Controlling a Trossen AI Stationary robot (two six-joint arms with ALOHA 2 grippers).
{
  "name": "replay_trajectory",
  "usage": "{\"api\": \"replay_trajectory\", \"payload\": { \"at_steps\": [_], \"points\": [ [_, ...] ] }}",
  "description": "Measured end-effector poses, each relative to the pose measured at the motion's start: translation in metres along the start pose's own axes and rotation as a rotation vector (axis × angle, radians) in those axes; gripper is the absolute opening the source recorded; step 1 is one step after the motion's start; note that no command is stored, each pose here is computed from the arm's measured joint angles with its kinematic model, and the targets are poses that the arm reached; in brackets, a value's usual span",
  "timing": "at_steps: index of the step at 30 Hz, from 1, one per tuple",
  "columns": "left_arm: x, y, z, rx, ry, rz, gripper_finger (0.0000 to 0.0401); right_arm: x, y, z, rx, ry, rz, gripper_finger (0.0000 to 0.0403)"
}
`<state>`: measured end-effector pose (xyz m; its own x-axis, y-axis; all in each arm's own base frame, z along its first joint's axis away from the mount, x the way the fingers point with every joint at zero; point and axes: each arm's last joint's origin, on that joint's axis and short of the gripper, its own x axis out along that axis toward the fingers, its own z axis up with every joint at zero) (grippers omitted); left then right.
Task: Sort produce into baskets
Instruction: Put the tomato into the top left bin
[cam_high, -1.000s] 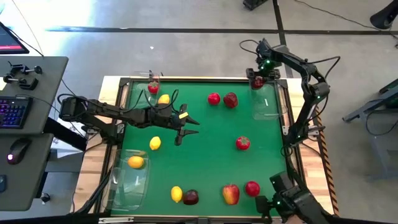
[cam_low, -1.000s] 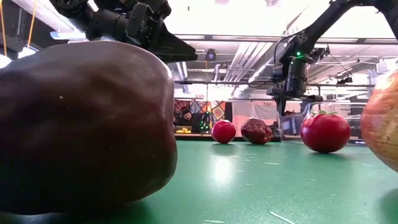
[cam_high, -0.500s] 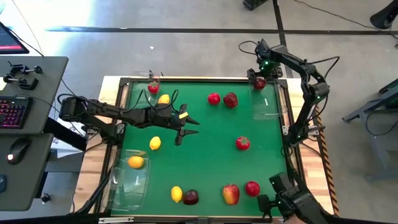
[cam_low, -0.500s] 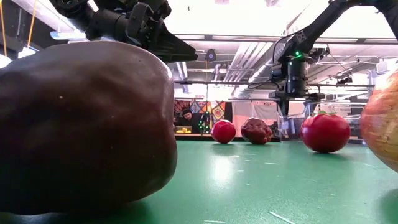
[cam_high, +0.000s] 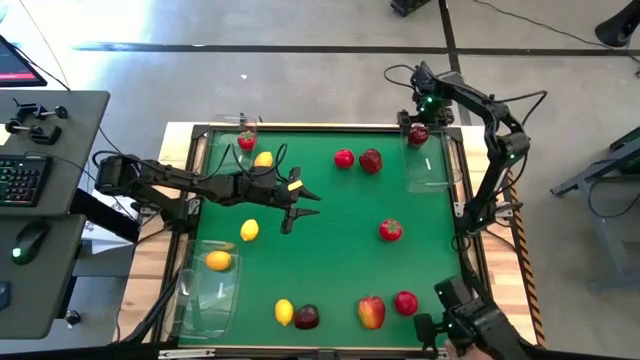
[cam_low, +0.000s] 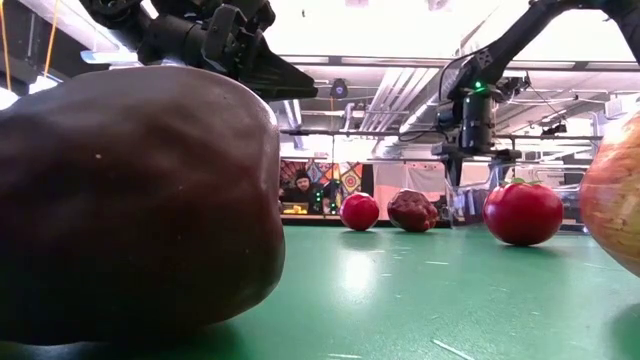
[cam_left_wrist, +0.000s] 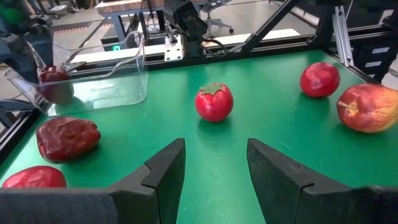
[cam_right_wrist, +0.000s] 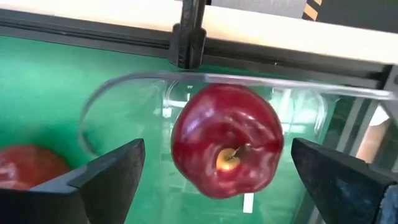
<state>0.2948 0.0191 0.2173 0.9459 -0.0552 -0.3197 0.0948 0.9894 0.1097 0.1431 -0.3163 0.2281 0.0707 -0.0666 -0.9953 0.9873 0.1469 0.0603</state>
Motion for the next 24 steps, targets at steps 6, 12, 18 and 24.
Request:
{"api": "replay_trajectory", "payload": {
  "at_steps": [6, 12, 18, 24],
  "points": [
    [0.000, 0.000, 0.000, 0.000, 0.000, 0.000, 0.0158, -0.029, 0.002, 0.006, -0.006, -0.036, 0.011, 0.0398],
    [0.000, 0.000, 0.000, 0.000, 0.003, 0.000, 0.0158, -0.057, 0.017, 0.005, -0.076, -0.104, 0.043, 0.0398],
    [0.000, 0.000, -0.003, -0.005, 0.029, -0.005, 0.0158, -0.076, 0.033, -0.011, -0.176, -0.209, 0.074, 0.0398],
    [0.000, 0.000, -0.003, -0.005, 0.030, -0.004, 0.0158, -0.080, 0.054, -0.043, -0.282, -0.403, 0.176, 0.0398]
  ]
}}
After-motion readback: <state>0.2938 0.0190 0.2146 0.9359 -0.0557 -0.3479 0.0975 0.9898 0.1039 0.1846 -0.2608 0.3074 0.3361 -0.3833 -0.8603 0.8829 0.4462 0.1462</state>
